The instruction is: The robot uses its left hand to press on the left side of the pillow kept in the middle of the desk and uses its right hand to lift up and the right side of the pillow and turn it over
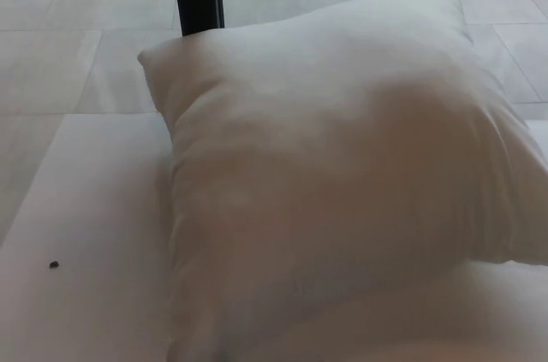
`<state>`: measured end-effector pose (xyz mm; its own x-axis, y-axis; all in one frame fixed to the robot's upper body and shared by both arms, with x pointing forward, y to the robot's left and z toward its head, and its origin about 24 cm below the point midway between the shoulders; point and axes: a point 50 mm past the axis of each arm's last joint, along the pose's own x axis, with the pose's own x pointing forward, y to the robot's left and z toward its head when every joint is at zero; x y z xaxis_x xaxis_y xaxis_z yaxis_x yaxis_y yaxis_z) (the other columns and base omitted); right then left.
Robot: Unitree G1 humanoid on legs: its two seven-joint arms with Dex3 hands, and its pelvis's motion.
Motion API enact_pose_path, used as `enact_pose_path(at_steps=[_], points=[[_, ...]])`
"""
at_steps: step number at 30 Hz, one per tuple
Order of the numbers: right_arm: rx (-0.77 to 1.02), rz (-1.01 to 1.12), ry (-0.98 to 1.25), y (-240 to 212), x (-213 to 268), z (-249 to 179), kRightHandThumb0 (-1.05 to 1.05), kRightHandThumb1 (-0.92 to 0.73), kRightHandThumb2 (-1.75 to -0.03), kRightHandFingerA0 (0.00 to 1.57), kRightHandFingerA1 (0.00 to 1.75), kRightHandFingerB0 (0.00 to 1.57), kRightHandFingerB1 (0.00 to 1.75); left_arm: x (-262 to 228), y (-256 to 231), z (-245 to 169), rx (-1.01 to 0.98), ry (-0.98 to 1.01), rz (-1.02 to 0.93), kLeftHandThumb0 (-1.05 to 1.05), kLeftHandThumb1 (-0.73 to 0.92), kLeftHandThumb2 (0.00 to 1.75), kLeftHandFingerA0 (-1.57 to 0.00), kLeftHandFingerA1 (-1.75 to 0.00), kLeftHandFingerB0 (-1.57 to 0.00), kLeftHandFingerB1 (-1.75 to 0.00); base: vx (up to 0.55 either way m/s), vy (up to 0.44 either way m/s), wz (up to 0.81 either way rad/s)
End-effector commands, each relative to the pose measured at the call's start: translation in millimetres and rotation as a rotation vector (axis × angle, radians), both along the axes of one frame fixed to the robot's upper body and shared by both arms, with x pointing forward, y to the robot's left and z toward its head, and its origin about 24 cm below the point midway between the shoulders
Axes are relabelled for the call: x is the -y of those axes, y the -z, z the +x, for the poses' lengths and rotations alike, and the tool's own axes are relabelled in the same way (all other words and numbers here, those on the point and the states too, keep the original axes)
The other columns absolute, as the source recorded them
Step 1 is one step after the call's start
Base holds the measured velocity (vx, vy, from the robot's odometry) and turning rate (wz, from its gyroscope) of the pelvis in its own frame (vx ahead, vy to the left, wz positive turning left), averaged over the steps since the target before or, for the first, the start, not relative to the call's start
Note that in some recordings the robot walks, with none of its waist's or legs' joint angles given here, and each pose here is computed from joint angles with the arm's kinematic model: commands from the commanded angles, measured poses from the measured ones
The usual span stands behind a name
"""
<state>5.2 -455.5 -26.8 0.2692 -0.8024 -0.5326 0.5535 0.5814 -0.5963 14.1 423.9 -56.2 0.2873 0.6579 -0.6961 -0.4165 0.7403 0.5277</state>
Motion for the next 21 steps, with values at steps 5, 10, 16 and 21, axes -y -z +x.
enact_pose_path(at_steps=[5,10,16,21], points=[[0.382,0.036,0.256,-38,31,21,-0.99,-0.78,-0.64,1.13,1.73,0.09,0.58,-22,-38,30,0.384,-0.153,-0.029,-0.8,0.54,0.57,-0.84,-0.8,-0.65,-0.77,0.0,0.0,0.0],[0.58,0.032,0.111,-82,41,75,-0.95,-0.68,-1.1,0.14,0.53,0.06,0.46,-34,-77,71,0.628,-0.147,-0.056,-0.86,0.48,1.0,-0.8,-0.77,-0.56,-0.72,0.0,0.0,0.0],[0.791,-0.04,-0.119,-151,34,155,-1.05,-0.68,-1.13,0.17,0.59,0.13,0.56,-31,-141,140,0.861,0.015,-0.213,-1.02,0.74,0.63,-0.34,-0.7,-0.23,-0.67,0.0,0.0,0.0],[0.806,-0.056,-0.335,-192,3,216,-1.05,-0.86,-0.74,0.19,0.99,0.24,0.75,-2,-187,190,1.03,0.183,-0.318,-0.91,0.74,0.64,-0.21,-0.54,-0.11,-0.33,0.0,0.0,0.0]])
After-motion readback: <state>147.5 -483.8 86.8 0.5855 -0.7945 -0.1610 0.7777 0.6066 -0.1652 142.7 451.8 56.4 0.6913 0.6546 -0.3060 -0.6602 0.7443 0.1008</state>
